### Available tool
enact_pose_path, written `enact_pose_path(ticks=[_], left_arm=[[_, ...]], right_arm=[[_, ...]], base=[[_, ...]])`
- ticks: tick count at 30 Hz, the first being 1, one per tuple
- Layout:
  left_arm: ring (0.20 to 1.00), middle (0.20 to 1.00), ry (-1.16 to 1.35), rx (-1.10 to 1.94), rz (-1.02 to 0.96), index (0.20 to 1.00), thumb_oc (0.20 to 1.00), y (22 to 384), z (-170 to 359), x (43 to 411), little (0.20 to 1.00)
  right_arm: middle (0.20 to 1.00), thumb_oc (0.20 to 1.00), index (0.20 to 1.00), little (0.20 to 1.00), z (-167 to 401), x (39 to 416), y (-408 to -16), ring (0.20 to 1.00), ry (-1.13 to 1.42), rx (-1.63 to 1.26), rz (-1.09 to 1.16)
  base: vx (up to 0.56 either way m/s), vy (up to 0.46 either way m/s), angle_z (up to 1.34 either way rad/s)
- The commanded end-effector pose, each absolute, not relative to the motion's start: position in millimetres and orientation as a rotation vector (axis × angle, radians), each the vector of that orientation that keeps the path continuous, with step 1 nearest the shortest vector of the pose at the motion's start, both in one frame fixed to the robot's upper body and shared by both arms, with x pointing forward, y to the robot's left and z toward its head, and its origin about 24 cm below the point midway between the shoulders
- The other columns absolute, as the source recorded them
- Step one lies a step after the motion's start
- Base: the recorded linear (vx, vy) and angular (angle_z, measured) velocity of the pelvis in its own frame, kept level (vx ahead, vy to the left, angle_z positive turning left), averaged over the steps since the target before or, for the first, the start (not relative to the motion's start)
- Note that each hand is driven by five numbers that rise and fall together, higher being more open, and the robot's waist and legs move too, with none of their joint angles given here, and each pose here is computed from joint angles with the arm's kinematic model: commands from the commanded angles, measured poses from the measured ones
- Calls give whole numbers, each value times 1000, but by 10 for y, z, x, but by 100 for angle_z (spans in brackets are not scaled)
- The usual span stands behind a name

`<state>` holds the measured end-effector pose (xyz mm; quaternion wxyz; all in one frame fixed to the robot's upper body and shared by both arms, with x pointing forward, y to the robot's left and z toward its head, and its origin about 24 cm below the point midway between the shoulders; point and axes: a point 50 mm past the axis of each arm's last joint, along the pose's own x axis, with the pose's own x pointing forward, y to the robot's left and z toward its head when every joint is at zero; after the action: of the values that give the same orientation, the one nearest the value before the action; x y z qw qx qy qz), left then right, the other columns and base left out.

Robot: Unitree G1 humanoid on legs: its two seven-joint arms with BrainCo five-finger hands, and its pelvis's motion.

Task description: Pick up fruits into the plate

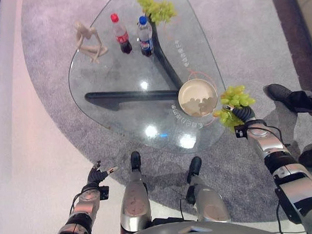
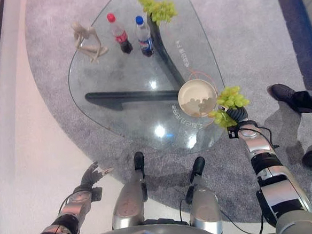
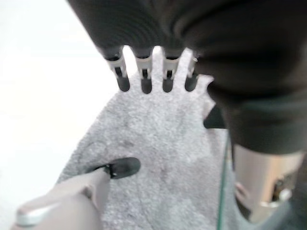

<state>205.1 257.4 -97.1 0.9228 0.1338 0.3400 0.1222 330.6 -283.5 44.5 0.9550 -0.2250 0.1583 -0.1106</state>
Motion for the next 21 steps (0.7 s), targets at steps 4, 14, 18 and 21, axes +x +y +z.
enact_pose_path(ticks=[4,14,18,21], left_arm=[[1000,1000,616,351,273,1000,1000,2736,-803,2188,1000],[1000,1000,596,340,292,1000,1000,2799,-717,2270,1000],[1000,1000,593,345,279,1000,1000,2793,-702,2289,1000],[1000,1000,584,350,269,1000,1000,2779,-677,2318,1000]], right_arm=[[200,200,200,200,1157,3569,-2944,200,91,-799,-251],[200,200,200,200,1493,3688,-2976,200,55,-1333,-339],[200,200,200,200,1497,3704,-3086,200,157,-1419,-357],[200,200,200,200,1499,3702,-3199,200,278,-1483,-364]], base=[[-17,-12,9],[19,-17,12],[41,-13,13],[20,-11,5]])
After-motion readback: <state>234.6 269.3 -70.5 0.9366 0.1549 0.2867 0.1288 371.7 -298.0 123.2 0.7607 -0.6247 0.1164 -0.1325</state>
